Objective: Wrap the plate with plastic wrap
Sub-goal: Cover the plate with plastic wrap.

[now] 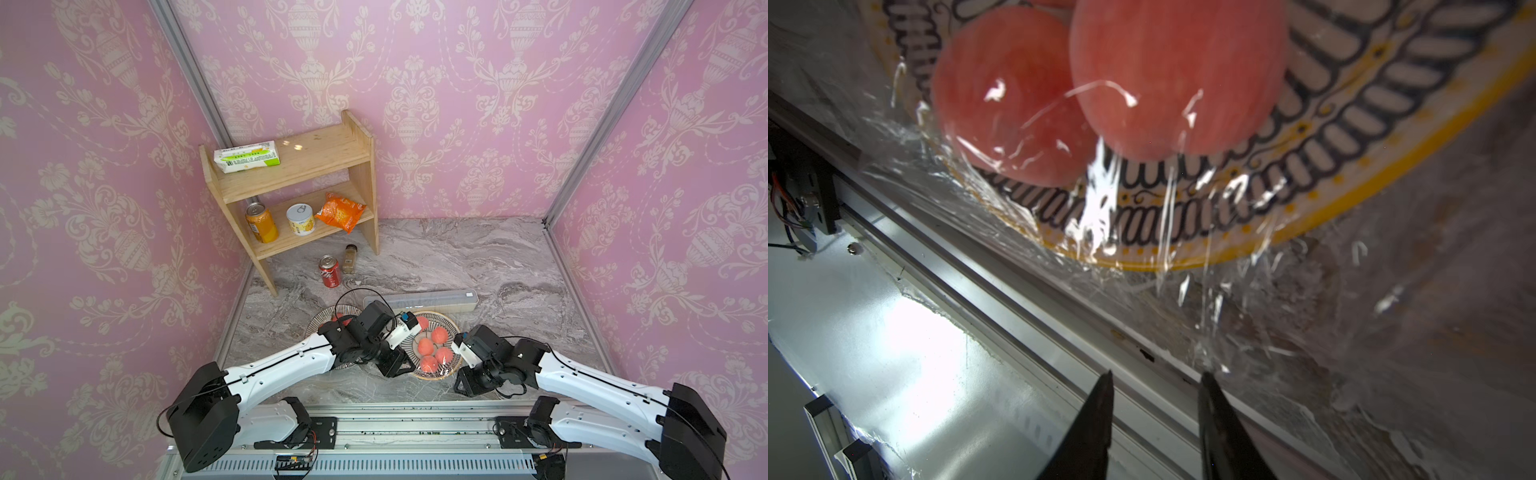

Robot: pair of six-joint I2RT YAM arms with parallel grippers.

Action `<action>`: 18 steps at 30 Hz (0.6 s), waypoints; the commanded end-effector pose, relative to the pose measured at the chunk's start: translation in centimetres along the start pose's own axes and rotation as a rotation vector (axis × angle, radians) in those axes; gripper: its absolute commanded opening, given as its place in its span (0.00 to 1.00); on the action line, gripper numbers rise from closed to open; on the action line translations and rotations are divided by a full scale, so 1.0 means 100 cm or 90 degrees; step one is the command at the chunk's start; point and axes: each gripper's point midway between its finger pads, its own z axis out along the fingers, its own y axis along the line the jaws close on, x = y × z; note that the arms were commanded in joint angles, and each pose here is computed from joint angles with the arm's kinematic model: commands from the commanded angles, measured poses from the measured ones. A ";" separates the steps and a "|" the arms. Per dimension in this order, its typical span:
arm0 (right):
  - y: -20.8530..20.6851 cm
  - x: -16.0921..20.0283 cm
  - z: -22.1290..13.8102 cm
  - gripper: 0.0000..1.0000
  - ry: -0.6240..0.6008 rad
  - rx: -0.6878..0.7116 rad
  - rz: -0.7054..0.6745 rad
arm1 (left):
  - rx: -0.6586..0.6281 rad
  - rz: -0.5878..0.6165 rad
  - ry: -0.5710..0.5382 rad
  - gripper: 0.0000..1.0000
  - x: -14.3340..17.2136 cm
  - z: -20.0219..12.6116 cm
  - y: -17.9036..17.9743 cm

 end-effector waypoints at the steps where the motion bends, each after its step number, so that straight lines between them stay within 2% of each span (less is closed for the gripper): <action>1: 0.004 -0.004 -0.018 0.40 -0.023 0.009 -0.019 | -0.014 -0.052 0.009 0.39 0.008 0.010 0.012; 6: 0.023 -0.027 -0.011 0.46 -0.064 -0.043 -0.016 | -0.032 -0.068 0.026 0.50 0.009 0.023 0.025; 9: 0.026 -0.034 -0.007 0.47 -0.068 -0.043 -0.017 | -0.017 -0.079 0.039 0.50 0.011 0.033 0.027; 10: 0.025 -0.035 -0.006 0.47 -0.065 -0.038 -0.019 | -0.012 -0.075 0.036 0.50 0.003 0.034 0.024; 18: 0.019 -0.032 -0.002 0.48 -0.057 -0.022 -0.019 | -0.016 -0.050 0.051 0.50 -0.001 0.044 0.030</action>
